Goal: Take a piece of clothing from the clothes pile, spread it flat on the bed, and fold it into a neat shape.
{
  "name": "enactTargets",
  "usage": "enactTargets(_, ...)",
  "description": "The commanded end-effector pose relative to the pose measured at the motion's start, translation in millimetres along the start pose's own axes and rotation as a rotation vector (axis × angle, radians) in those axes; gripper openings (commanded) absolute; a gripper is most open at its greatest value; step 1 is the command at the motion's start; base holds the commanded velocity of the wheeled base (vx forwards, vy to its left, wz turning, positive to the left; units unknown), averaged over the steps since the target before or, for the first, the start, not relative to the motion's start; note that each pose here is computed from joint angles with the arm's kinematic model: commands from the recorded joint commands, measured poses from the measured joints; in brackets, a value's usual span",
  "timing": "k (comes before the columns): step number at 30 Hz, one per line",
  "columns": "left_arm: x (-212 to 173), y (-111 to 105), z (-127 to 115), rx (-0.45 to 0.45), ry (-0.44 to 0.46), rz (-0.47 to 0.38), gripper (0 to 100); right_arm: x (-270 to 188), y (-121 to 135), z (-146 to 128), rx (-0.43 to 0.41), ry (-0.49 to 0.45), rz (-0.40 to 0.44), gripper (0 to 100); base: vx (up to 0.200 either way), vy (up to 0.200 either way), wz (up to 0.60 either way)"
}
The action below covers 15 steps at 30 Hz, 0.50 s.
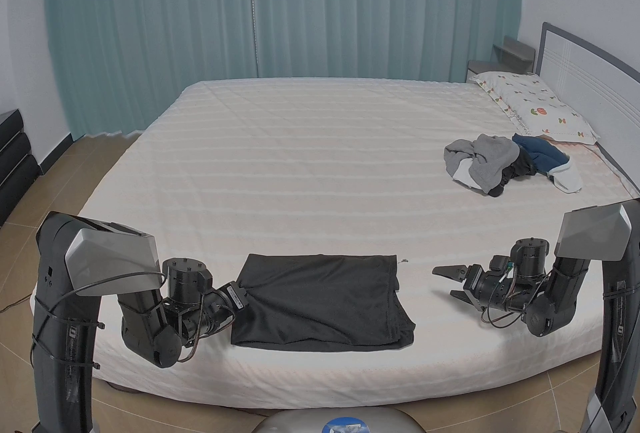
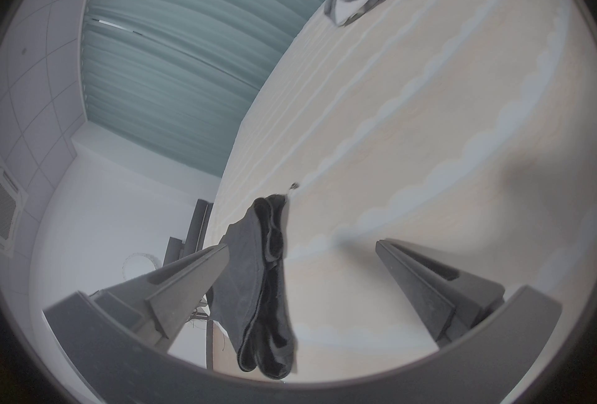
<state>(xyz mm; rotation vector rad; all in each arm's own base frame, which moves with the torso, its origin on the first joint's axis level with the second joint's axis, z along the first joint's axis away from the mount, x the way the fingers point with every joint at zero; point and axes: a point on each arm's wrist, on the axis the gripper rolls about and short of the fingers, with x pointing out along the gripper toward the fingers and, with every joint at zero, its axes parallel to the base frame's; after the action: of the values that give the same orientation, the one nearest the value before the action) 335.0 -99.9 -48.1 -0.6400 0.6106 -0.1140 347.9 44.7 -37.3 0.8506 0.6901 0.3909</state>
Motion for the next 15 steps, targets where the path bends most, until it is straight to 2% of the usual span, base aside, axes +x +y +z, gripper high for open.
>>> enactTargets(1,-3.7,-1.5,-1.5,0.002,0.007,0.000,0,1.7,1.9,-5.8,-0.011,0.002,0.008,100,0.000,0.200,0.00)
enactTargets(15,-8.4,-2.5,-10.8,0.013,0.042,0.006,0,0.6,0.9,-8.3,-0.012,0.008,0.002,100,0.000,0.000,0.00)
